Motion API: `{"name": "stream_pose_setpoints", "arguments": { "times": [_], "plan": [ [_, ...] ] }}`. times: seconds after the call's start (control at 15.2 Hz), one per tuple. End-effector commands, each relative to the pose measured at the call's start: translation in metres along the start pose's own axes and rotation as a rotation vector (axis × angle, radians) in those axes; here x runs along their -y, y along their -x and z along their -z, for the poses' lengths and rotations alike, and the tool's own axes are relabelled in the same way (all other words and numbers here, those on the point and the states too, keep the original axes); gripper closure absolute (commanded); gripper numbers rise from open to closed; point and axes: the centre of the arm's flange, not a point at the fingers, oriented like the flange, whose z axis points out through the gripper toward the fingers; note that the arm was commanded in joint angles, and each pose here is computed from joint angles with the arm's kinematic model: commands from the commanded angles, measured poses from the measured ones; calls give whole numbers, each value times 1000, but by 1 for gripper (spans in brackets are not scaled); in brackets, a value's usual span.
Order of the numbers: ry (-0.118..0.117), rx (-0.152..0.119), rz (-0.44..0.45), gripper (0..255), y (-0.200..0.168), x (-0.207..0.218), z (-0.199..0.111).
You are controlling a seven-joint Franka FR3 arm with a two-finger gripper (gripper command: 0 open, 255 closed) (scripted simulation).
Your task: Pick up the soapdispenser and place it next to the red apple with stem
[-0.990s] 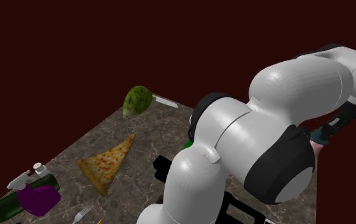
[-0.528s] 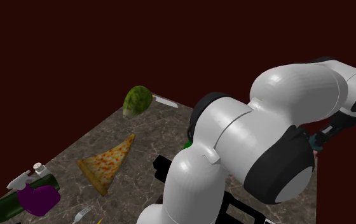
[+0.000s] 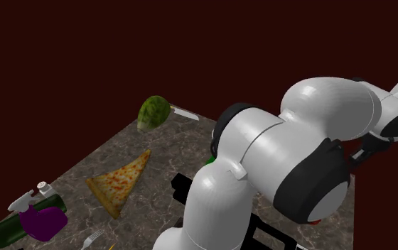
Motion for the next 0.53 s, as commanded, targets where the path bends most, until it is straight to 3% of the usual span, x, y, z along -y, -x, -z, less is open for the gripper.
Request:
{"name": "stream_pose_setpoints", "arguments": {
  "times": [0.0, 0.13, 0.2, 0.46],
  "plan": [
    [-1, 0, 0, 255, 1, 1, -12],
    [-1, 0, 0, 255, 0, 1, -11],
    [-1, 0, 0, 0, 0, 1, -11],
    [-40, -5, -193, 0, -34, 2, -50]
  ]
}}
